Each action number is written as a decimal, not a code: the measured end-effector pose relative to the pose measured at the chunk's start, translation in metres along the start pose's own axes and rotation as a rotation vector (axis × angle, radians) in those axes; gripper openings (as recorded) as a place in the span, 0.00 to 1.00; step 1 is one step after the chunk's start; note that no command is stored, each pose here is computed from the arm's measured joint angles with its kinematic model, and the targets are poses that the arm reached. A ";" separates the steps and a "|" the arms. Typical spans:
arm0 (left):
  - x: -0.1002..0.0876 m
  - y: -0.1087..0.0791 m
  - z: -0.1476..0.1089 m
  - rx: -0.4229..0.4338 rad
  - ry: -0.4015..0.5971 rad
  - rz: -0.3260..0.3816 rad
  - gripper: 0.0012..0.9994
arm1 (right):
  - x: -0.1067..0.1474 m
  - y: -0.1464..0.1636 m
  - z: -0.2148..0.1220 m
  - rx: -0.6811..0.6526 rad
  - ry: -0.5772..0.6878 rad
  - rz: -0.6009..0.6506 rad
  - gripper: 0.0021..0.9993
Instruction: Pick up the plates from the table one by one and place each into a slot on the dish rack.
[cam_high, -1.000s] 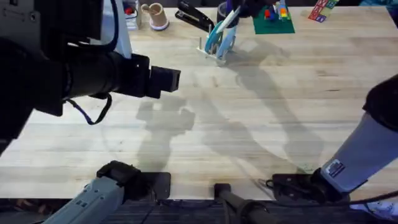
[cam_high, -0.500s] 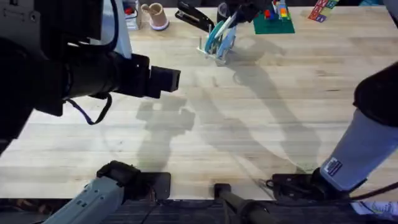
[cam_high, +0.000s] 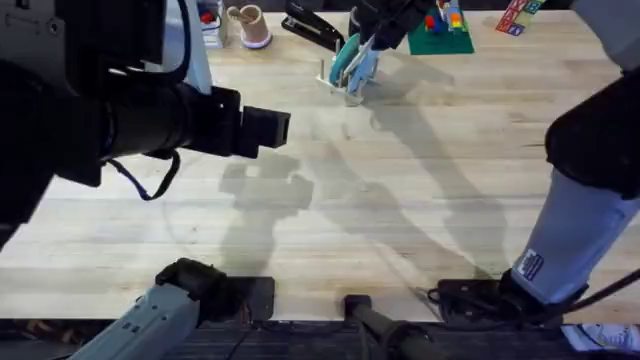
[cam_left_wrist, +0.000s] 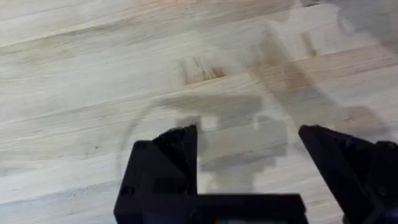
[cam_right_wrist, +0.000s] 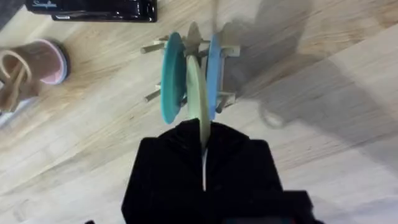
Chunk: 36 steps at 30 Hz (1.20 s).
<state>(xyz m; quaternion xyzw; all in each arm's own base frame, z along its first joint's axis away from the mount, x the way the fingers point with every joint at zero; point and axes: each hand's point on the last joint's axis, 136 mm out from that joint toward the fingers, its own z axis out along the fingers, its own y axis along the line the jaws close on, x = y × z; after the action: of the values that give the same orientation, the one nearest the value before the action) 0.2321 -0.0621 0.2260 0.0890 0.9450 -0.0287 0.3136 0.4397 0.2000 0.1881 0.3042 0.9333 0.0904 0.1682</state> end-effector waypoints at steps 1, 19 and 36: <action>0.000 0.000 0.000 0.000 0.000 0.000 1.00 | 0.000 0.000 0.001 0.001 0.001 0.000 0.03; 0.000 0.000 0.000 0.000 0.000 0.000 0.99 | 0.003 -0.001 0.021 0.029 0.016 0.001 0.03; 0.000 0.000 0.000 0.000 0.000 0.000 0.99 | 0.004 0.000 0.028 0.036 0.019 0.003 0.03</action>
<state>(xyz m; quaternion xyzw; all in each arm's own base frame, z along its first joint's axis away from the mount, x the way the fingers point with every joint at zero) 0.2321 -0.0621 0.2261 0.0890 0.9449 -0.0287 0.3137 0.4471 0.2036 0.1615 0.3075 0.9359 0.0768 0.1536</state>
